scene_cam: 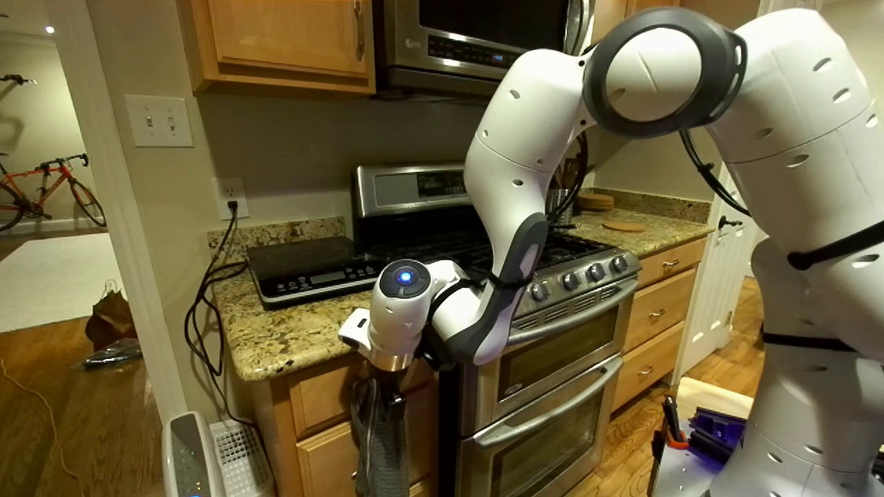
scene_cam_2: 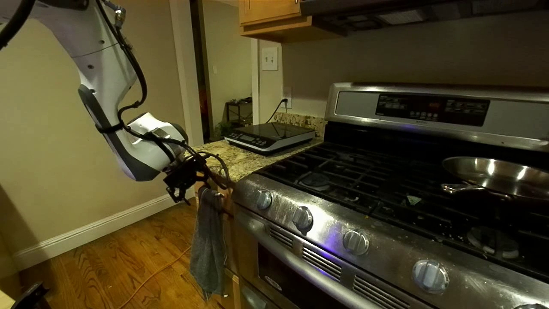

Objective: Open the left first top drawer

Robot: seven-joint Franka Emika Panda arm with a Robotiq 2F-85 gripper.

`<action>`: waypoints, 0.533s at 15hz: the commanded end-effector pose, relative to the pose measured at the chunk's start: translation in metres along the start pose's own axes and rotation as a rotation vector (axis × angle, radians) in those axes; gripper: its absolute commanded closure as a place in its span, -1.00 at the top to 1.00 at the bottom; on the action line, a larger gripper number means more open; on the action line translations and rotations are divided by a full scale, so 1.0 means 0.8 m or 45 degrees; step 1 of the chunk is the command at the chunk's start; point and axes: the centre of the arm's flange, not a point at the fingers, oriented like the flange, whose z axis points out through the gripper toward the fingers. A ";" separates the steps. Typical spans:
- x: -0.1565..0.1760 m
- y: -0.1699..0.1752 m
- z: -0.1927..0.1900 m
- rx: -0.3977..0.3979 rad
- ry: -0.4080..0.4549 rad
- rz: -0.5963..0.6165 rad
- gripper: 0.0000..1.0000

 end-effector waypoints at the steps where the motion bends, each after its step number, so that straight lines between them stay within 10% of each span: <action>1: -0.004 0.001 0.007 -0.051 -0.013 0.010 0.97; 8: -0.004 0.001 0.004 -0.070 -0.018 0.023 -0.12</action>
